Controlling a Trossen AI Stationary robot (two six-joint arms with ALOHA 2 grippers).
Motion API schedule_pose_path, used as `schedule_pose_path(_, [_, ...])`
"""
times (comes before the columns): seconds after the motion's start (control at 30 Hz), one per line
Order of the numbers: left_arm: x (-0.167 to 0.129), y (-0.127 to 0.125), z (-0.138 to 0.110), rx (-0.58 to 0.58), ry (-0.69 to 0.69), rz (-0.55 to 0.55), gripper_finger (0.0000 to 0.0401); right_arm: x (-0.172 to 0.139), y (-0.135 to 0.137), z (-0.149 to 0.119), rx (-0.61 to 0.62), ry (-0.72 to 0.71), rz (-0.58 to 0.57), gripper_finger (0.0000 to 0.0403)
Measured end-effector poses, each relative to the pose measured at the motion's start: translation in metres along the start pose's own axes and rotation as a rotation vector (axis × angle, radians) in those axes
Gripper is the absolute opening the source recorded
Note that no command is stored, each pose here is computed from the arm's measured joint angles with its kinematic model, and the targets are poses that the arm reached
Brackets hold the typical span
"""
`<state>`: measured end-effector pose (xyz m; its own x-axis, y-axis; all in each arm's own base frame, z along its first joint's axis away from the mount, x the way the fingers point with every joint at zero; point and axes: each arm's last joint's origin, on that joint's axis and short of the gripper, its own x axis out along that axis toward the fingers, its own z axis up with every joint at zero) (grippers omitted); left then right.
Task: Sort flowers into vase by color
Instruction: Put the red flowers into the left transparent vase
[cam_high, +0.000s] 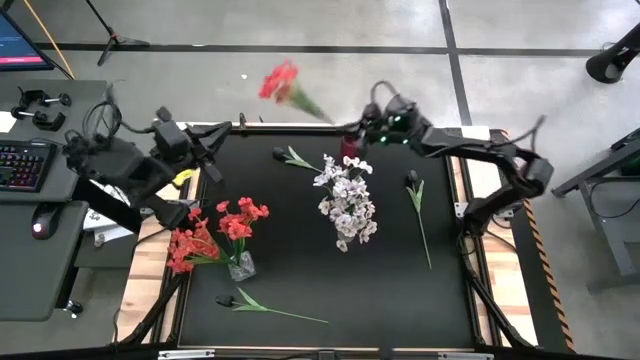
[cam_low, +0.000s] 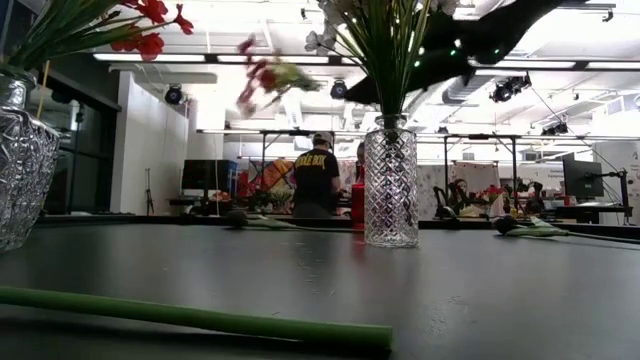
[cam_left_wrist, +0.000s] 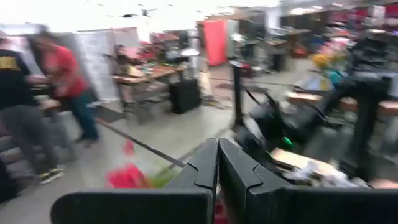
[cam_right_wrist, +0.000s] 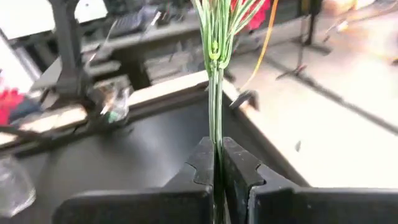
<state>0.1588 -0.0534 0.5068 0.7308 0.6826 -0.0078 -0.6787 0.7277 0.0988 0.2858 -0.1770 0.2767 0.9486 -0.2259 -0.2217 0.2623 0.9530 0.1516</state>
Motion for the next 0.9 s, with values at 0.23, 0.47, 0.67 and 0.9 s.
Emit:
schedule_pose_path(0.23, [0.03, -0.013, -0.026, -0.021, 0.049, -0.236, 0.0, -0.054, -0.018, 0.037, -0.022, -0.123, -0.107, 0.0])
schedule_pose_path(0.47, [0.082, -0.033, -0.074, -0.131, -0.109, -0.521, 0.0, -0.094, -0.001, 0.067, -0.002, -0.278, -0.045, 0.0])
schedule_pose_path(0.67, [0.09, 0.003, -0.08, -0.225, -0.14, -0.538, 0.0, -0.099, 0.038, 0.082, 0.052, -0.386, 0.18, 0.0])
schedule_pose_path(0.9, [0.059, 0.047, -0.065, -0.234, -0.208, -0.553, 0.0, -0.102, 0.109, 0.113, -0.01, -0.486, 0.422, 0.0])
